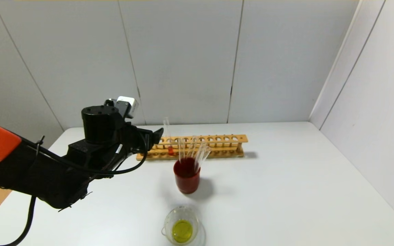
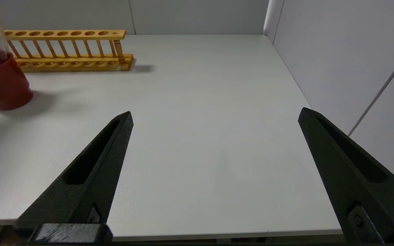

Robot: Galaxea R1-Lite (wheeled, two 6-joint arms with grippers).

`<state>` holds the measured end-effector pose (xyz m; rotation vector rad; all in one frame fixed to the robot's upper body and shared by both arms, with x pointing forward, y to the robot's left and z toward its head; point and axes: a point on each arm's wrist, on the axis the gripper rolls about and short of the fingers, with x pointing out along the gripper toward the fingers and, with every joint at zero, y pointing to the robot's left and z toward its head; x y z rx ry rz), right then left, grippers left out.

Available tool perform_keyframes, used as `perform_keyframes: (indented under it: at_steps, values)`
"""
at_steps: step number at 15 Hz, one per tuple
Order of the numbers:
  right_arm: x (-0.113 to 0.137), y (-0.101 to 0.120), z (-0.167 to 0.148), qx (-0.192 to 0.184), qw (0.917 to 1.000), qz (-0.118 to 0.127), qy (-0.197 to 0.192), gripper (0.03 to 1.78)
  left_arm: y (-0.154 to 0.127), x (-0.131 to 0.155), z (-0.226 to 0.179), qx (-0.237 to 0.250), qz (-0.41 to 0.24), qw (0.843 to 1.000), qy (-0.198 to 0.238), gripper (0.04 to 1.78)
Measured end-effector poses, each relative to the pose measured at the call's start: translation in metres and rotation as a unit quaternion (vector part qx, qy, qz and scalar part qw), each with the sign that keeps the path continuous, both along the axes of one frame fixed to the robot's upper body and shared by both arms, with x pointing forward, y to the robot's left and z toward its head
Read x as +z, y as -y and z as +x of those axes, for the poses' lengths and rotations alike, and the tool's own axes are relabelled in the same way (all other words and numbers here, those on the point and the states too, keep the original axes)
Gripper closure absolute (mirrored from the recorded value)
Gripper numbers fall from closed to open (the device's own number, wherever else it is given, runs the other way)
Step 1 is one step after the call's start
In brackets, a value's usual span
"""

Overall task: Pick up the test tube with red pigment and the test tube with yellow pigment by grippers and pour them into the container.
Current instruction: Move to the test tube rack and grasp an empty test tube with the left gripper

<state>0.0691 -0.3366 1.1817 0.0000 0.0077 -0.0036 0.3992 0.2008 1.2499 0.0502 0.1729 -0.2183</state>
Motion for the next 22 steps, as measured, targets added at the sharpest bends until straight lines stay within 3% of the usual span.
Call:
perform_keyframes:
  at_steps: [4,11,22]
  values:
    - [0.0,0.0,0.0,0.0,1.0,0.0,0.0,0.11,0.005,-0.023,0.019,-0.026,-0.003,0.999,-0.018,0.07]
    - [0.0,0.0,0.0,0.0,1.0,0.0,0.0,0.11,0.006,-0.042,0.044,-0.017,-0.017,0.999,-0.027,0.07]
    - [0.0,0.0,0.0,0.0,1.0,0.0,0.0,0.11,0.02,-0.057,0.05,-0.029,-0.037,0.999,0.016,0.07]
